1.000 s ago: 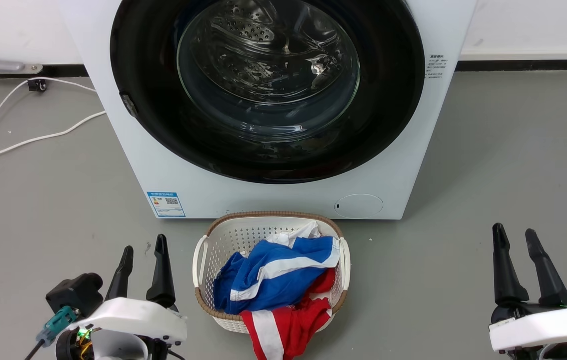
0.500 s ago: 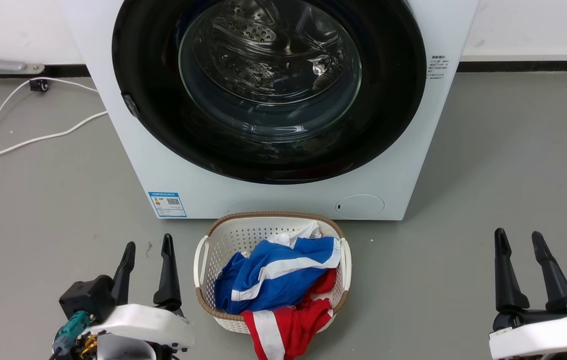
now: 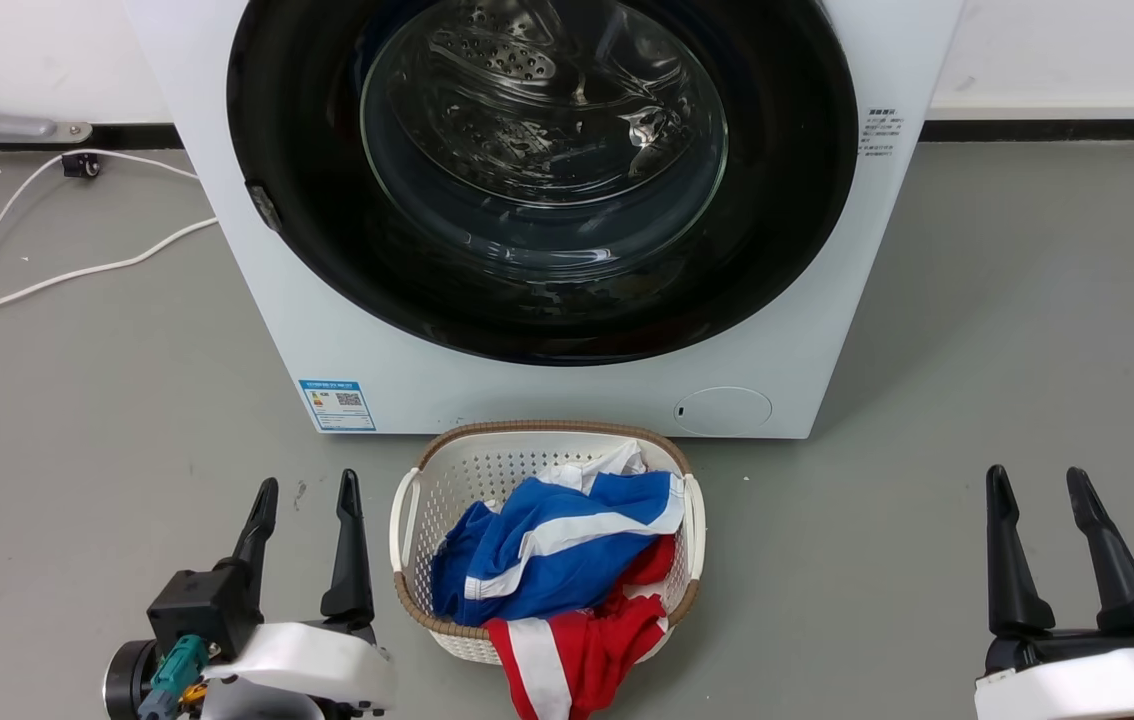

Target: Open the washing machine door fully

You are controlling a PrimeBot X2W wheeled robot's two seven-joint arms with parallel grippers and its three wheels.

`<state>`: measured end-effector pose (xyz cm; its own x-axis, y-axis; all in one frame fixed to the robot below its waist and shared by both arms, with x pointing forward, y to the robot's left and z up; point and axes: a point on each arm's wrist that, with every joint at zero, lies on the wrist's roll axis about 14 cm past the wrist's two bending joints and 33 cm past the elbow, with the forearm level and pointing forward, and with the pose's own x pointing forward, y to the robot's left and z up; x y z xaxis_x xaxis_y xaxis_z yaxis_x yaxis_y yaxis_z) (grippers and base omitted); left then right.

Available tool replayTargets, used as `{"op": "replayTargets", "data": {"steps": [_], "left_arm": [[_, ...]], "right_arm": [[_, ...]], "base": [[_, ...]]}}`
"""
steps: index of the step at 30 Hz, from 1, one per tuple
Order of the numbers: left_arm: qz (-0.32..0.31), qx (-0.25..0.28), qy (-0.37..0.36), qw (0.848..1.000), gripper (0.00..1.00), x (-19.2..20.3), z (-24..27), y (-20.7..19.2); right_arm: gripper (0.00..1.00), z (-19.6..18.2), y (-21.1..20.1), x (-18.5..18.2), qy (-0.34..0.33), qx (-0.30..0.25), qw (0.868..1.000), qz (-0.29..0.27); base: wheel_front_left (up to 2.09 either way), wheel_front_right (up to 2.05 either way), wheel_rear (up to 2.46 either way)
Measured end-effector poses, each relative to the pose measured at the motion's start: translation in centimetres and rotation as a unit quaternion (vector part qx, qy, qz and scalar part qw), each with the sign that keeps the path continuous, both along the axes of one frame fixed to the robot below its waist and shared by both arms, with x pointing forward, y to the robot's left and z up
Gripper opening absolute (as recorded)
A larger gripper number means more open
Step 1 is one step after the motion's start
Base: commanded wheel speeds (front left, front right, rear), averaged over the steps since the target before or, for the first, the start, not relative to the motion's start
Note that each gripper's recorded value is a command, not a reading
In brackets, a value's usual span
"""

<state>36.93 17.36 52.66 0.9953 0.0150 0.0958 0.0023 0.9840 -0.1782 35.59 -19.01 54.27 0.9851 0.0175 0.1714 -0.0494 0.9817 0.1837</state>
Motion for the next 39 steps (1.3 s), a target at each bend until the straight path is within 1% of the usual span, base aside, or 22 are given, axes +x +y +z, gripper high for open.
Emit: {"op": "replayTargets", "data": {"steps": [7,12,26,34,39], "left_arm": [[-0.005,0.028,-0.014,0.999,1.0,-0.1,0.5,-0.3],[-0.006,0.038,-0.014,0.999,1.0,-0.4,0.2,-0.3],[-0.01,0.073,-0.022,0.997,1.0,-0.7,0.1,-0.7],[-0.011,0.088,-0.025,0.996,1.0,-0.9,0.0,-0.6],[-0.008,0.086,-0.021,0.996,1.0,-1.0,-0.3,-0.4]], "right_arm": [[1.0,0.1,0.3,-0.2,-0.005,-0.028,1.0,0.002],[1.0,0.3,0.4,-0.4,-0.011,-0.045,0.999,0.003],[1.0,0.2,0.5,-1.0,-0.016,-0.07,0.997,0.002],[1.0,-0.2,0.6,-1.2,-0.013,-0.072,0.997,0.004],[1.0,-0.6,0.5,-1.2,-0.007,-0.061,0.998,0.004]], "base": [[0.0,0.0,0.0],[0.0,0.0,0.0],[0.0,0.0,0.0],[0.0,0.0,0.0],[0.0,0.0,0.0]]}}
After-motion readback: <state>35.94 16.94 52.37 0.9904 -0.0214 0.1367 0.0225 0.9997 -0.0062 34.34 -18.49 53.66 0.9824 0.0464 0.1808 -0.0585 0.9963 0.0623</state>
